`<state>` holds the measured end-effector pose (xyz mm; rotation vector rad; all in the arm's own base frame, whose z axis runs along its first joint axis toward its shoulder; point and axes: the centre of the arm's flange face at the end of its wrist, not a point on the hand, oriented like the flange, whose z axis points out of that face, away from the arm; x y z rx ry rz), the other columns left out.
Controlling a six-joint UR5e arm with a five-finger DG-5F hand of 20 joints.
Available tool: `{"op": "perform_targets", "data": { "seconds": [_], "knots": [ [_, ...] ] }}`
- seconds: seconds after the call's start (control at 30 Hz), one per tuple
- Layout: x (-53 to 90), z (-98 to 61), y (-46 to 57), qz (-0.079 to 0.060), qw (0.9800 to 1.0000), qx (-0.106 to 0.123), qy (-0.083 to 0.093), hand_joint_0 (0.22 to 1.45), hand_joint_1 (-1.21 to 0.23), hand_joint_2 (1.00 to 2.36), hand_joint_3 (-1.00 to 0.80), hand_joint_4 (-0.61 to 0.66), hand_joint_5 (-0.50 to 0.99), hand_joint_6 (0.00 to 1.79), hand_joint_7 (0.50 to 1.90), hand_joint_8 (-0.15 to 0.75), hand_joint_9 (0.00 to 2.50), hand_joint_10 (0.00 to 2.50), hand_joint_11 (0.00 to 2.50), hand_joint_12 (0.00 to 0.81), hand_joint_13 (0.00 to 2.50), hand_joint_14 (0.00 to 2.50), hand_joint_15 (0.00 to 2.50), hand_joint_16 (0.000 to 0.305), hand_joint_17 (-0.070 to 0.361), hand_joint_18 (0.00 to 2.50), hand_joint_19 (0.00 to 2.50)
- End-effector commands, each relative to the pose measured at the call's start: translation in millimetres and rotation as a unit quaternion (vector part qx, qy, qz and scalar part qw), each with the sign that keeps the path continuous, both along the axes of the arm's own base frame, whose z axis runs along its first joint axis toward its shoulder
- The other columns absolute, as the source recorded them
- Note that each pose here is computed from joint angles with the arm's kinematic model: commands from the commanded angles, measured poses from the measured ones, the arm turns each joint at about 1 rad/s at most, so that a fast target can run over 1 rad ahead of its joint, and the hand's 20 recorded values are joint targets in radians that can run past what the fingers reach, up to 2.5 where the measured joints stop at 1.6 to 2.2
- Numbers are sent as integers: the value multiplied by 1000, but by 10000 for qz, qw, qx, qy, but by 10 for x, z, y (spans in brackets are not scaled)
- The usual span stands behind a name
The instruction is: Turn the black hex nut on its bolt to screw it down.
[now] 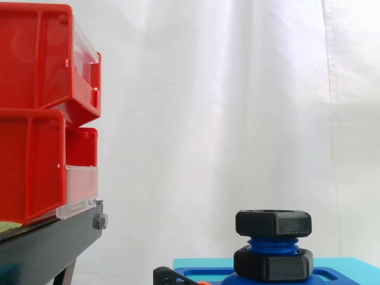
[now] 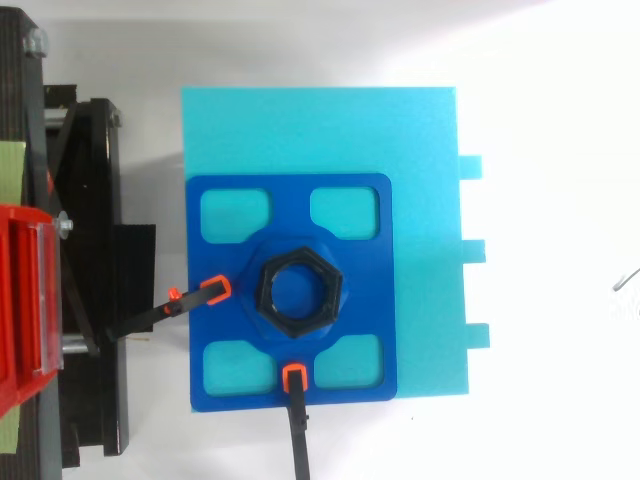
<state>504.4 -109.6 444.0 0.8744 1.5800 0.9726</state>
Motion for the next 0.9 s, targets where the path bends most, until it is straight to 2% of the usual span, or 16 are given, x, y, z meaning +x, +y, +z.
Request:
{"op": "perform_targets", "data": {
  "seconds": [0.0, 0.87],
  "knots": [
    [1, 0, 6, 6, 10000, 0, 0, 516, -483, 1000, -500, 188, -201, 501, 647, 255, 452, 0, 0, 321, 315, 0, 0, 51, 114, 196, 145],
    [-3, -1, 1, 14, 10000, 2, 8, 529, -478, 1000, -500, 216, -181, 501, 666, 265, 502, 0, 0, 322, 420, 0, 0, 47, 106, 320, 177]
  ]
}}
